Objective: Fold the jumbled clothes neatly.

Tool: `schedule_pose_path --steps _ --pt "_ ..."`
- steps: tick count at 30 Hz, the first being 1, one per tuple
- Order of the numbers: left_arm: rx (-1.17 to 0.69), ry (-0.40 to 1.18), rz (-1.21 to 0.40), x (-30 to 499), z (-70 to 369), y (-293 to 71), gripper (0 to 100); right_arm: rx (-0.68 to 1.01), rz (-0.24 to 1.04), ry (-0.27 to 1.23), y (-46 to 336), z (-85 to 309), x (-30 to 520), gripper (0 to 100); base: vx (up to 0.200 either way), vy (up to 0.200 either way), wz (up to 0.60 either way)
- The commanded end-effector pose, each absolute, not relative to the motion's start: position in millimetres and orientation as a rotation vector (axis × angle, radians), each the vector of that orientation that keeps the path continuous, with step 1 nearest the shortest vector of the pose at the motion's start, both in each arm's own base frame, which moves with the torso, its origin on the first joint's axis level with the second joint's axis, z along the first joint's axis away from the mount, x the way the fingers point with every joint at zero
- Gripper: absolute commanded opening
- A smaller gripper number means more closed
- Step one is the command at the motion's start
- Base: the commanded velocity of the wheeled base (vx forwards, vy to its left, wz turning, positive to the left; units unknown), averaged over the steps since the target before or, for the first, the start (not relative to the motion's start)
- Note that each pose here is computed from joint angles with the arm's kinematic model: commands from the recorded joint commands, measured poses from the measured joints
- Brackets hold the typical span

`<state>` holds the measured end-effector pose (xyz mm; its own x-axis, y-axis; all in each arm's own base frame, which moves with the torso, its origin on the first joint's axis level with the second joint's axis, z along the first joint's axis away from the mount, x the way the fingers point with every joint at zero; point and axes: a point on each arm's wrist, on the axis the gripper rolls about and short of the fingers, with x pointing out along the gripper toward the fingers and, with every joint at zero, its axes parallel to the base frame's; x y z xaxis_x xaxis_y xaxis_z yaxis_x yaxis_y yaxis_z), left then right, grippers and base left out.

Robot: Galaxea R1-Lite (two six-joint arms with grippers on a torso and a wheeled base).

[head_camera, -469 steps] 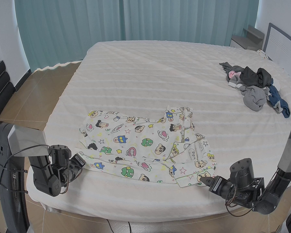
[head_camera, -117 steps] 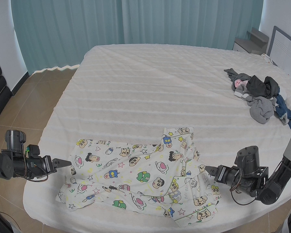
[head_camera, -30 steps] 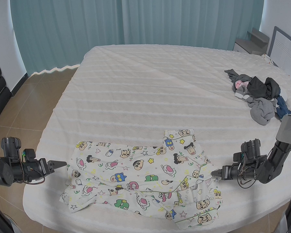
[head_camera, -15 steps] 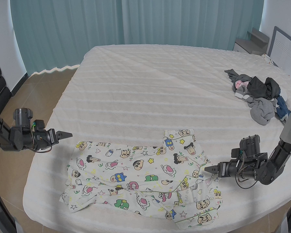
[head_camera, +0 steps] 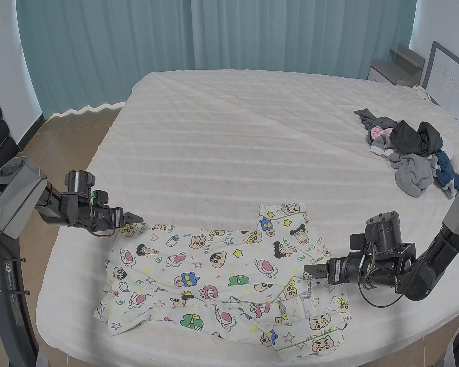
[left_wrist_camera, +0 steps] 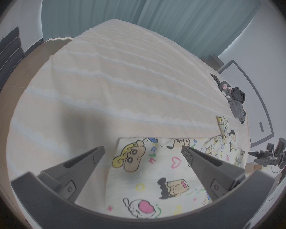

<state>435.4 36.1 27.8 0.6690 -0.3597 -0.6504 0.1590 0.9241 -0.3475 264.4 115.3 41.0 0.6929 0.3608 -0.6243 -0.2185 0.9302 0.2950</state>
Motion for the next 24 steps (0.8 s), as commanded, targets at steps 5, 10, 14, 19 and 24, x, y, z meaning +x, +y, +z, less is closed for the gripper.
schedule_pose_path --steps 5,10,14,19,24 --pt "-0.266 0.817 -0.312 448.5 3.7 26.3 100 0.207 0.337 0.723 117.3 46.1 262.5 100 0.000 0.000 0.00" --pt "-0.276 0.824 -0.319 448.7 0.4 24.8 100 0.223 0.324 0.687 117.8 48.3 279.8 100 0.000 0.000 0.00" --pt "-0.286 0.830 -0.318 447.9 -0.6 24.0 0 0.264 0.282 0.668 118.9 42.7 313.3 100 0.000 0.000 0.00" --pt "-0.291 0.841 -0.315 444.1 -1.4 24.4 0 0.263 0.234 0.727 123.0 31.6 355.9 100 0.000 0.000 0.00" --pt "-0.286 0.816 -0.312 436.5 16.3 26.5 0 0.270 0.125 0.724 128.4 21.8 395.4 100 0.000 0.000 0.00"
